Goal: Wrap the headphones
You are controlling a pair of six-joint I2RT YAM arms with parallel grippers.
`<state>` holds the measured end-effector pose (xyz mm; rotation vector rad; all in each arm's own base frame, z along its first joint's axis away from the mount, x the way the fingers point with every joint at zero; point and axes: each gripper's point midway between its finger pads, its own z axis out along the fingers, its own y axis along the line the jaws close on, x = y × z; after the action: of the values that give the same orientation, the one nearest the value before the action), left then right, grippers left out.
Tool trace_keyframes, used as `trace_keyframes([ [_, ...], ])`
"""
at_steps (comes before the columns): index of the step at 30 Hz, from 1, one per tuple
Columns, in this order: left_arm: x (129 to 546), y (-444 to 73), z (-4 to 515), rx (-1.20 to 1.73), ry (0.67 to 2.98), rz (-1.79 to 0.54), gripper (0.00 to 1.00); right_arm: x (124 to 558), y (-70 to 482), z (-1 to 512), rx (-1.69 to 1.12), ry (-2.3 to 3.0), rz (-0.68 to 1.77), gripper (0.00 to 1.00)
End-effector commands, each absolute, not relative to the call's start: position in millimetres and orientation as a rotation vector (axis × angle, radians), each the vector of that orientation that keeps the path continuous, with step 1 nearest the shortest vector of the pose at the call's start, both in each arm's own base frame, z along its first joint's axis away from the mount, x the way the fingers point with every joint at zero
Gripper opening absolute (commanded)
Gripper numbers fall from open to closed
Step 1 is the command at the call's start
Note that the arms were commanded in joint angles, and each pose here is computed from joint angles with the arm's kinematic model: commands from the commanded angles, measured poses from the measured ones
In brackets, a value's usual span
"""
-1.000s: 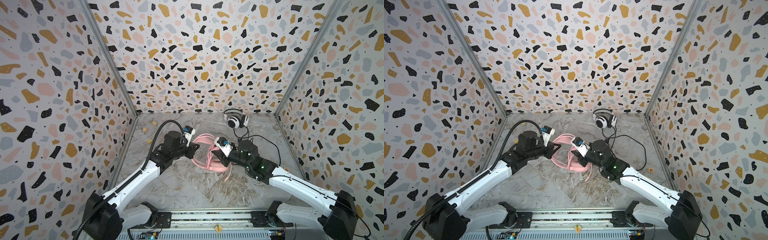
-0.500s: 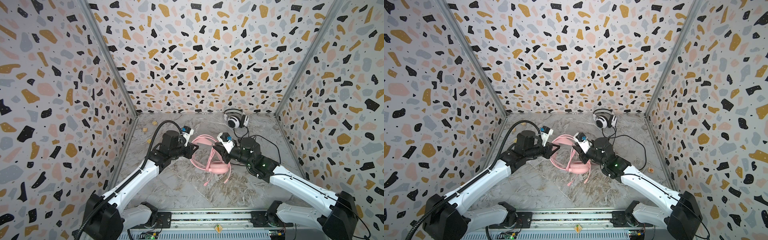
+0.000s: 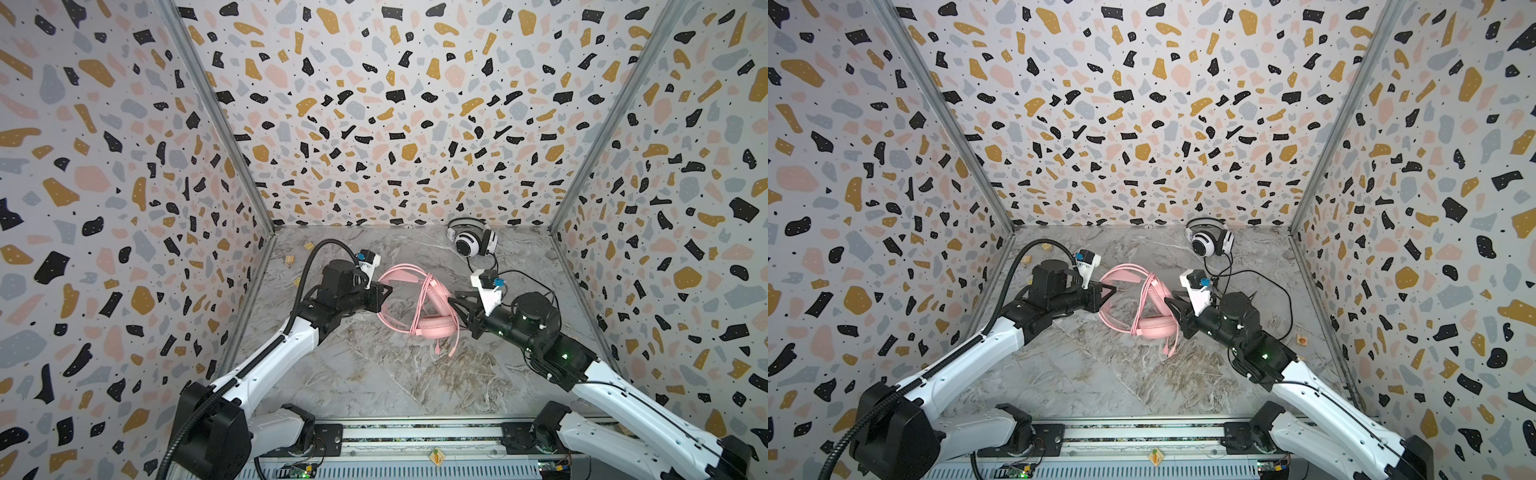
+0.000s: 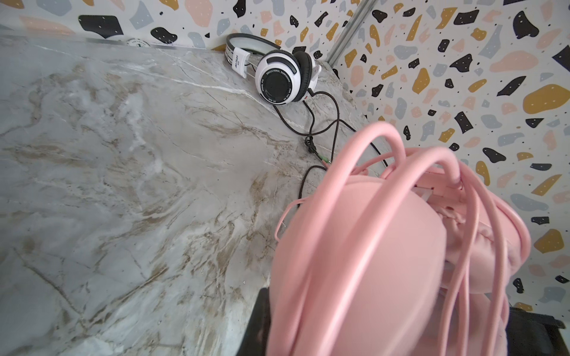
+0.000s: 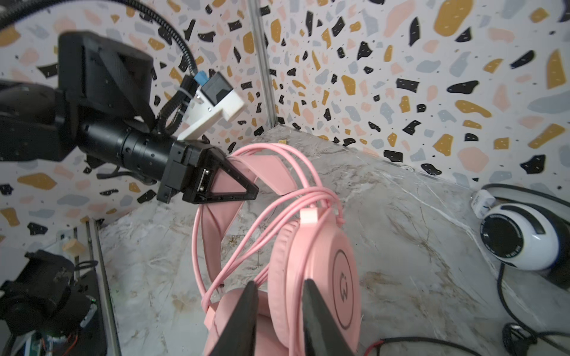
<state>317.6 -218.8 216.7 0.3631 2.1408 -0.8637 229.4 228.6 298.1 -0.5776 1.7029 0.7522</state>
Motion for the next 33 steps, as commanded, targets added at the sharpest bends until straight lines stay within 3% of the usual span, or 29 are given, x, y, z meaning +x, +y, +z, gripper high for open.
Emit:
trace_keyframes([
  [1,333.6,-212.2,239.5,0.285,2.025,-0.843,0.0,228.8,193.5,249.8,-0.335,1.902,0.737,0.28],
  [6,340.8,-199.6,220.2,0.151,2.028,-0.81,0.0,206.4,178.6,165.8,-0.219,2.104,0.78,0.29],
  [10,348.9,-183.3,207.5,0.036,2.044,-0.727,0.0,194.9,188.0,130.0,-0.224,2.163,0.802,0.33],
  [21,361.6,-153.0,178.3,-0.255,2.034,-0.631,0.0,210.8,238.2,77.6,-0.428,2.344,0.551,0.45],
  [26,364.6,-152.6,175.1,-0.269,2.019,-0.632,0.0,221.7,256.7,72.5,-0.469,2.343,0.48,0.57],
  [33,363.9,-154.2,168.6,-0.256,2.034,-0.632,0.0,249.4,275.3,64.7,-0.482,2.315,0.382,0.58],
])
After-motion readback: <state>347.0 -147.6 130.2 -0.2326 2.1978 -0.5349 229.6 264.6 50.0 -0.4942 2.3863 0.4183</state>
